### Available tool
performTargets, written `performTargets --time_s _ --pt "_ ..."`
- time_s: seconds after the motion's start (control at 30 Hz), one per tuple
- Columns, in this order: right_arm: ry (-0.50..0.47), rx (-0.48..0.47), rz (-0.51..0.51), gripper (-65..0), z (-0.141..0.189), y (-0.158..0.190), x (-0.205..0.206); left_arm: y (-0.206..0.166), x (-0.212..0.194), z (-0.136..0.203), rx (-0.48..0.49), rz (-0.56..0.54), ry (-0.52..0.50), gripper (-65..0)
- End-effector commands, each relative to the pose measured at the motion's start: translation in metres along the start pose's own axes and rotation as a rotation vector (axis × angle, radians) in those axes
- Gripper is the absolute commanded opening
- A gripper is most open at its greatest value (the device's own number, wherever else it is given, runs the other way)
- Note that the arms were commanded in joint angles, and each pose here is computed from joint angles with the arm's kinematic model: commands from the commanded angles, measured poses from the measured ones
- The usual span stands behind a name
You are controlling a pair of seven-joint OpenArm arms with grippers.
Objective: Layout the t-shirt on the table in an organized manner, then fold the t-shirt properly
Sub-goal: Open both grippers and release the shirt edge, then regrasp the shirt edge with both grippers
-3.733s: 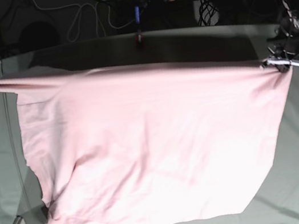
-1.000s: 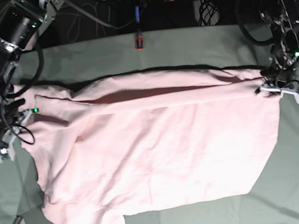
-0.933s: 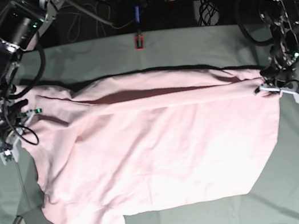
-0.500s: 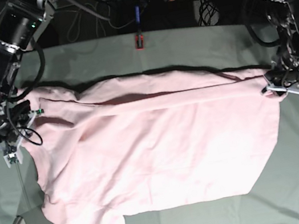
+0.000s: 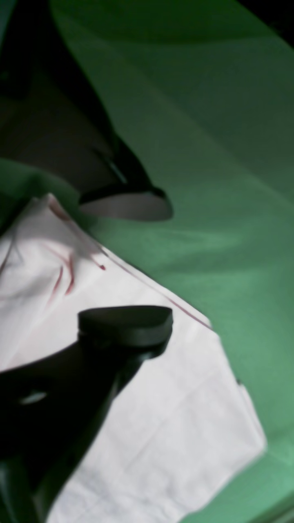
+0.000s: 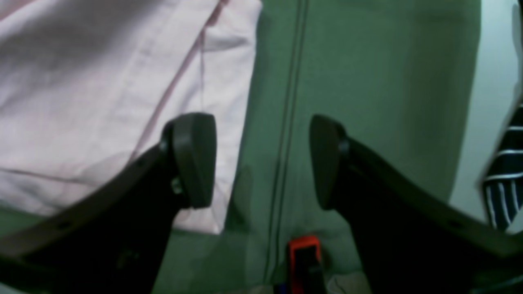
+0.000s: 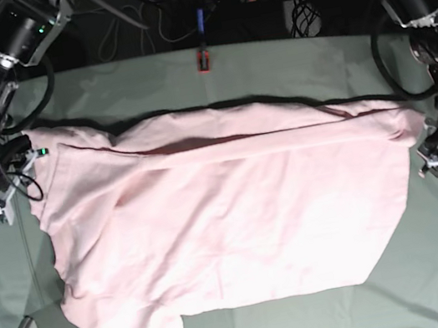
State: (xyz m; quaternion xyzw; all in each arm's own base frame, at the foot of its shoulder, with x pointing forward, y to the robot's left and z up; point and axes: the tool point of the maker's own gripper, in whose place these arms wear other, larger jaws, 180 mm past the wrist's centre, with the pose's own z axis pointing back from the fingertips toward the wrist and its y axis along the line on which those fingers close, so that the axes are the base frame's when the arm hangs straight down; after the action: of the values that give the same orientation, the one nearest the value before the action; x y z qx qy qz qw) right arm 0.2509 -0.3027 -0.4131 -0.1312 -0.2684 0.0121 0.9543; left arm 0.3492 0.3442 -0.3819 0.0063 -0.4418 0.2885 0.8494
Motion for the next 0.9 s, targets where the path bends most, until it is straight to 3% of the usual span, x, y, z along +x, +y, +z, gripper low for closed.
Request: performTargets --time_s 0.0,0.1,0.4,0.57,0.87 --pt "-0.032 -0.027 -0.002 -28.5 0.004 -0.009 0.009 0.002 0.015 0.003 0.005 -0.011 -0.038 -32.5" --pt "-0.02 -0.051 -0.04 -28.5 0.006 -0.02 0.0 0.006 0.014 0.008 0.008 -0.023 -0.039 -32.5" --pt "0.0 -0.082 -0.09 -28.5 0.009 -0.035 -0.014 0.075 -0.055 0.069 0.143 -0.005 0.017 -32.5" --pt "0.0 -0.082 -0.09 -28.5 0.009 -0.035 -0.014 0.075 -0.097 0.055 0.14 -0.009 0.139 -32.5" --pt "0.0 -0.081 -0.09 -28.5 0.009 -0.035 -0.014 0.053 -0.089 0.034 0.105 0.029 0.129 -32.5"
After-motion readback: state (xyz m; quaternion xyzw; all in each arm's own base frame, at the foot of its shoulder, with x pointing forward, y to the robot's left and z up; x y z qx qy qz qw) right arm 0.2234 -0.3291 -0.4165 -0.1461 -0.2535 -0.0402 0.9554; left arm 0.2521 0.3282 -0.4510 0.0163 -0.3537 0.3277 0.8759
